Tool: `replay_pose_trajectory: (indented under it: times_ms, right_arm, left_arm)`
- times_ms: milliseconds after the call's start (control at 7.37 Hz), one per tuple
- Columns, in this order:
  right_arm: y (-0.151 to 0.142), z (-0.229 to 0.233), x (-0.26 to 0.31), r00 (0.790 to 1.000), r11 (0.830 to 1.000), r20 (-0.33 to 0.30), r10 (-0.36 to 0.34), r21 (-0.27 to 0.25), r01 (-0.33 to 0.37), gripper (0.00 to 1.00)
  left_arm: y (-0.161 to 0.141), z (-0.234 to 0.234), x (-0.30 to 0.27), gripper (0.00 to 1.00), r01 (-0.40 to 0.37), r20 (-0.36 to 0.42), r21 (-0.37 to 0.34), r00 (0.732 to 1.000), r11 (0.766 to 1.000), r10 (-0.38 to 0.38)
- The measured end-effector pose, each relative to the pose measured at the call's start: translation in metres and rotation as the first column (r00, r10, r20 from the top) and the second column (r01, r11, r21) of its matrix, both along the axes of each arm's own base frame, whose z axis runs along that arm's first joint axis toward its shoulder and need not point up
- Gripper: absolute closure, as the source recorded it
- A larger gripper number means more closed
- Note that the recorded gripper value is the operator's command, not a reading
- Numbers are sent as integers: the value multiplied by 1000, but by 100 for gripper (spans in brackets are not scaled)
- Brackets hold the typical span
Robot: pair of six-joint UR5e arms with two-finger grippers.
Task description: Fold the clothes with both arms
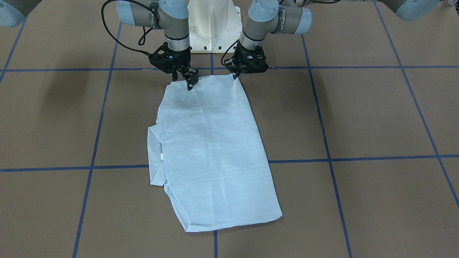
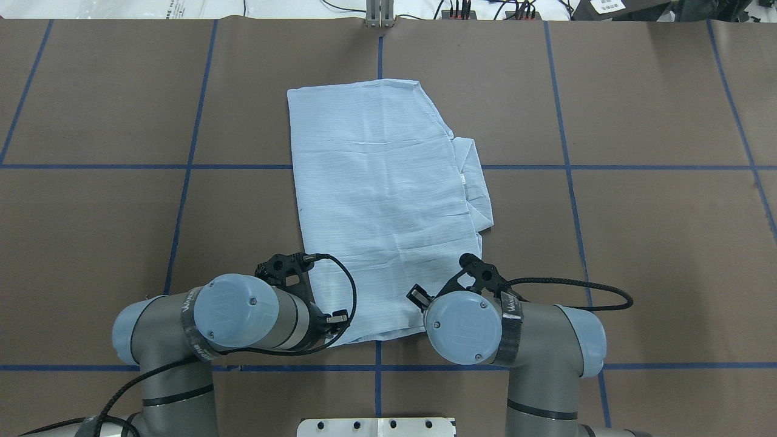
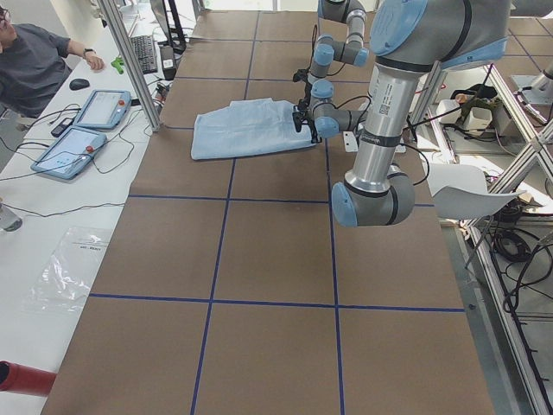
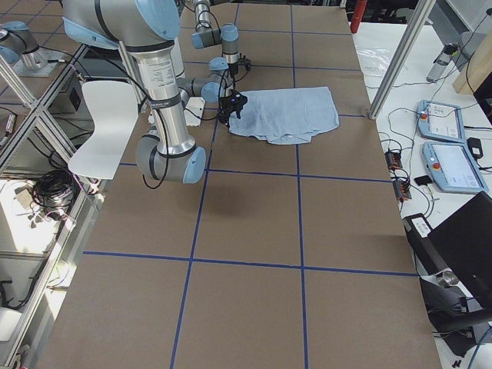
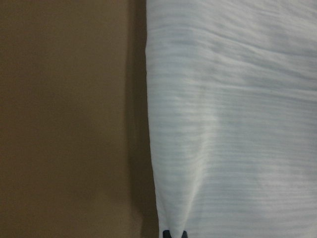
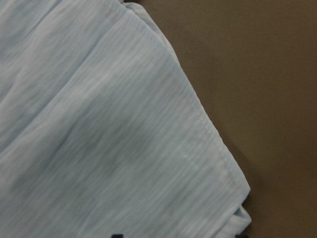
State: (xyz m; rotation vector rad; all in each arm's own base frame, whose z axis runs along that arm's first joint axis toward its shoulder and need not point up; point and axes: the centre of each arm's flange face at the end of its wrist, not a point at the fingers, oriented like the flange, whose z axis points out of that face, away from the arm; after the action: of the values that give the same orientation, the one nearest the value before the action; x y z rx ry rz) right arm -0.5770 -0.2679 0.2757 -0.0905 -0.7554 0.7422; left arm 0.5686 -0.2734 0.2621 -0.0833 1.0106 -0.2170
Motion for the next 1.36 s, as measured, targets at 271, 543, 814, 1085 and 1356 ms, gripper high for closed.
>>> replay_pose_trajectory:
  times_ms: [271,543,814,1085,1356]
  right_arm:
    - [2,3,0,1000,1000,-6,-2,1,2,19]
    - [2,4,-1,1000,1000,-10,3,7,-3,19]
    - [3,5,-2,1000,1000,-15,6,11,-6,24]
    - [3,8,-3,1000,1000,-21,8,14,-8,47]
    - [2,7,-3,1000,1000,-21,11,17,-11,100]
  left_arm:
    - [0,1,0,100,0,1,0,1000,1000,0]
    - [0,0,0,100,-1,0,1,1000,1000,1]
    - [0,-2,0,100,-1,-3,2,1000,1000,1]
    - [0,-3,0,100,-1,-5,2,1000,1000,1]
    - [0,-3,-1,100,-1,-6,3,1000,1000,1]
